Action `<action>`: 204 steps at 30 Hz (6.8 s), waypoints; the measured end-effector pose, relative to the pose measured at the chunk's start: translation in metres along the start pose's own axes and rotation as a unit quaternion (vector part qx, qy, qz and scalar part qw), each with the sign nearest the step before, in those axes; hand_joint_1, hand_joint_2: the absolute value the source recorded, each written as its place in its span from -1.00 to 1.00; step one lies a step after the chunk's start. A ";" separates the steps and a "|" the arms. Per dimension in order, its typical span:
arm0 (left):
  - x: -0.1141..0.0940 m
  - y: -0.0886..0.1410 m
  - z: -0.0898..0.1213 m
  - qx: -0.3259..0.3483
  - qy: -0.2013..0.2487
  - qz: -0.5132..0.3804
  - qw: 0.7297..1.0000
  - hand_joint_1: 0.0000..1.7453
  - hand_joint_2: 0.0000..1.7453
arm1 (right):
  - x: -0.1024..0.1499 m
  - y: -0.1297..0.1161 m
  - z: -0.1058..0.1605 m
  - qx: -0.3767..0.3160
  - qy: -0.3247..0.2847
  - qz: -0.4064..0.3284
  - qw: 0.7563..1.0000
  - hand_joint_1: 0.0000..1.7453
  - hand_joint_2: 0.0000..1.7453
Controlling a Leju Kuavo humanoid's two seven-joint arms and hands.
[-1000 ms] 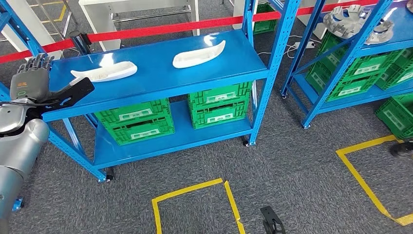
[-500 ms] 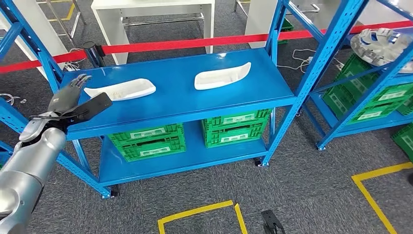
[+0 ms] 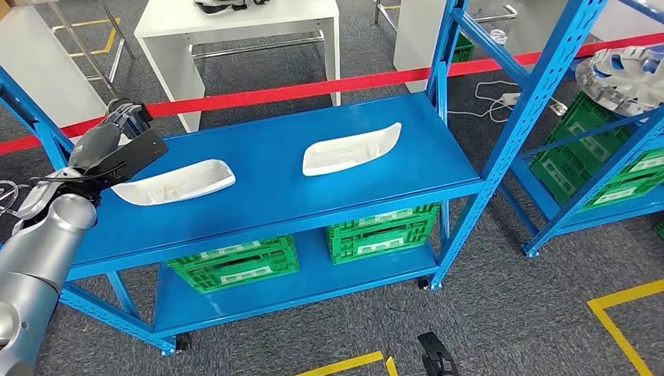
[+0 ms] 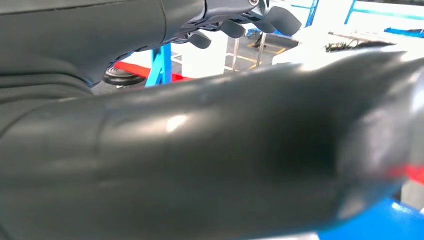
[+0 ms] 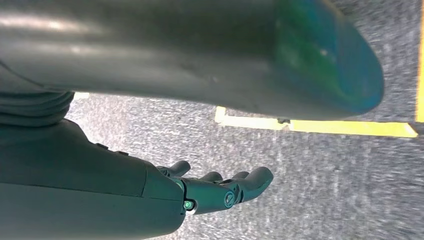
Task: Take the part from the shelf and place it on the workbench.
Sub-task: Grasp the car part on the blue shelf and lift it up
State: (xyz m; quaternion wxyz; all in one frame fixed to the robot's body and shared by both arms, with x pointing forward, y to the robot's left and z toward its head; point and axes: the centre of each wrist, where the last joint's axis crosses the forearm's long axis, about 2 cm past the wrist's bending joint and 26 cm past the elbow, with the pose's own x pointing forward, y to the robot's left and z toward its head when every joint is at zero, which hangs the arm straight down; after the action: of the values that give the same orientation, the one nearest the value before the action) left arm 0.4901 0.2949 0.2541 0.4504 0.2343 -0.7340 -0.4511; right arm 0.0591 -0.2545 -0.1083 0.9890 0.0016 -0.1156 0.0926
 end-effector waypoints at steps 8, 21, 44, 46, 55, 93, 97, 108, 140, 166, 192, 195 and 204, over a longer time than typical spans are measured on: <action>0.001 0.004 -0.001 -0.012 -0.013 0.061 0.998 -1.00 0.50 | 0.003 0.000 0.000 0.000 -0.001 0.005 1.000 -1.00 -1.00; 0.005 -0.015 0.004 -0.047 -0.054 0.138 0.988 -1.00 0.50 | 0.000 -0.002 0.000 0.000 0.000 0.008 1.000 -1.00 -1.00; 0.021 -0.056 0.022 -0.121 -0.097 0.134 0.979 -1.00 1.00 | 0.000 -0.002 0.000 0.002 0.001 0.014 1.000 -1.00 -1.00; 0.021 -0.058 0.023 -0.123 -0.096 0.126 0.980 -1.00 1.00 | 0.000 -0.002 0.000 0.002 0.001 0.014 1.000 -1.00 -1.00; 0.028 -0.074 0.028 -0.054 -0.052 -0.065 0.995 -1.00 1.00 | 0.001 -0.002 0.000 0.003 0.002 0.018 1.000 -1.00 -1.00; 0.023 -0.133 0.052 -0.137 -0.003 -0.216 0.967 1.00 1.00 | 0.010 -0.004 -0.001 0.005 0.001 0.034 0.999 -1.00 -1.00; 0.027 -0.138 0.052 -0.143 -0.005 -0.215 0.966 1.00 1.00 | 0.010 -0.004 -0.001 0.005 0.001 0.032 0.999 -1.00 -1.00; 0.039 -0.149 0.048 -0.151 -0.021 -0.203 0.967 1.00 1.00 | 0.009 -0.004 -0.001 0.005 0.001 0.021 1.000 -1.00 -1.00; 0.048 -0.152 0.045 -0.091 -0.044 -0.173 0.980 -1.00 1.00 | 0.008 -0.005 -0.001 0.002 -0.005 0.010 1.000 -1.00 -1.00; 0.053 -0.114 0.028 0.207 -0.073 0.032 0.975 -1.00 0.50 | 0.004 -0.005 -0.001 -0.009 -0.002 -0.002 1.000 -1.00 -1.00; -0.041 -0.075 0.082 0.086 -0.050 -0.178 0.979 -1.00 1.00 | -0.007 -0.004 0.000 -0.007 0.005 -0.004 1.000 -1.00 -1.00; -0.048 -0.059 0.082 0.093 -0.046 -0.222 0.969 -1.00 1.00 | -0.008 -0.004 0.000 -0.008 0.003 -0.006 1.000 -1.00 -1.00; -0.059 -0.044 0.091 0.019 -0.102 -0.359 0.928 -1.00 1.00 | -0.009 -0.004 0.001 -0.006 0.002 -0.006 1.000 -1.00 -1.00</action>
State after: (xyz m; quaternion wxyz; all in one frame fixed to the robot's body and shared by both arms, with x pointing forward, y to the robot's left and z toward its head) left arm 0.4360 0.3591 0.1722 0.1763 0.4433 -0.6516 -0.5898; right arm 0.0514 -0.2598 -0.1097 0.9898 -0.0041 -0.1140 0.0855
